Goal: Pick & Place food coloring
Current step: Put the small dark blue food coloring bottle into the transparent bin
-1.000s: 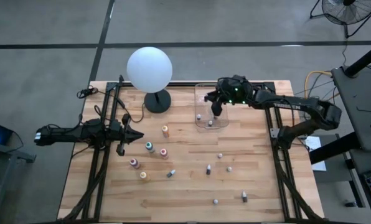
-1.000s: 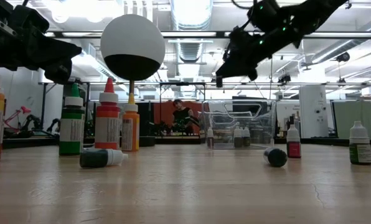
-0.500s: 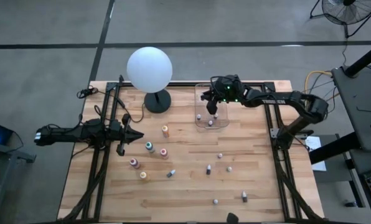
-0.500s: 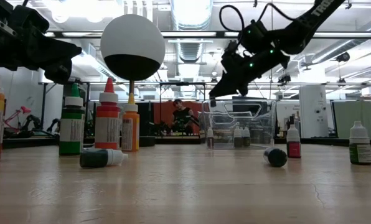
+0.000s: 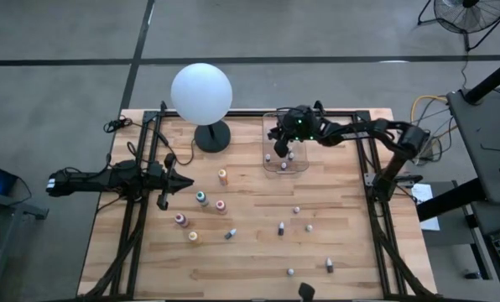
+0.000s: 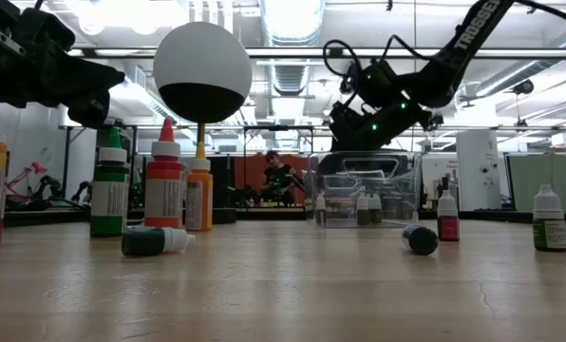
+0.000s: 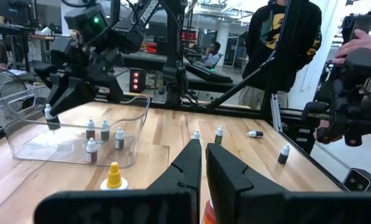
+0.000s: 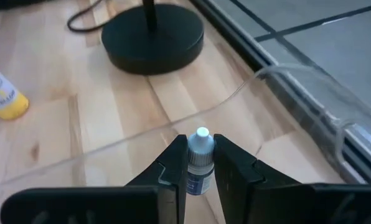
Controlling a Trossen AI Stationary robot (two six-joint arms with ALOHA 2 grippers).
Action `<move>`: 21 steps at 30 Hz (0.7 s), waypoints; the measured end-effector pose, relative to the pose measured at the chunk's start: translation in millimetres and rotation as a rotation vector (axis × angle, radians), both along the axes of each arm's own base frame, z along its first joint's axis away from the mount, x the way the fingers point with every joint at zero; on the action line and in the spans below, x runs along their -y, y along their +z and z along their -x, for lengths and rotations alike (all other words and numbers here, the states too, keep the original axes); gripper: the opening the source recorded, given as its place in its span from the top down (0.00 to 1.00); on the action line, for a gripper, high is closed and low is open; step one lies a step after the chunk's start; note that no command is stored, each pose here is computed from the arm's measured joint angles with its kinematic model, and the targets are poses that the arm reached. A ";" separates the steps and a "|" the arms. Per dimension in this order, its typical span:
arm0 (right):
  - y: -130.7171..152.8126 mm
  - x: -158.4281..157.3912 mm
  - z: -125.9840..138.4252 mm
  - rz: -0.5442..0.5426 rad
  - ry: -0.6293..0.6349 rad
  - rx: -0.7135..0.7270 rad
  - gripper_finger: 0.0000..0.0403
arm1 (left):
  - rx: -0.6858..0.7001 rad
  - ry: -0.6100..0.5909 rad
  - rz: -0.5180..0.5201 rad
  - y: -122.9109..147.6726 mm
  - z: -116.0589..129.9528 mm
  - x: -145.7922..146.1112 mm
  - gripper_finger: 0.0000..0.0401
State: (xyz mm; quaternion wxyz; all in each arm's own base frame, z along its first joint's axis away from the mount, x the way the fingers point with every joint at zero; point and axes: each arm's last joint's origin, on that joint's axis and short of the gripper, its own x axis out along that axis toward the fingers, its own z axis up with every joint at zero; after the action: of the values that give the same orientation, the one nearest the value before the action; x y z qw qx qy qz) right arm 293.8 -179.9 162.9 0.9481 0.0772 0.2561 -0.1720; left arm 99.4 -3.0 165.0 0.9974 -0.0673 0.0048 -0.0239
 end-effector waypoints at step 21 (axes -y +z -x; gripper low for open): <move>-37.7 8.0 -7.9 -0.008 0.000 -0.034 0.87 | 0.001 0.000 0.000 0.2 0.0 0.0 1.00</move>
State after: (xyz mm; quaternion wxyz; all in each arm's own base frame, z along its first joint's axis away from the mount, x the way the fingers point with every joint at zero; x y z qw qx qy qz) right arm 301.7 -188.0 125.1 0.9433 0.0783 0.2728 -0.1723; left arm 99.4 -3.0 165.1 0.9974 -0.0672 0.0044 -0.0238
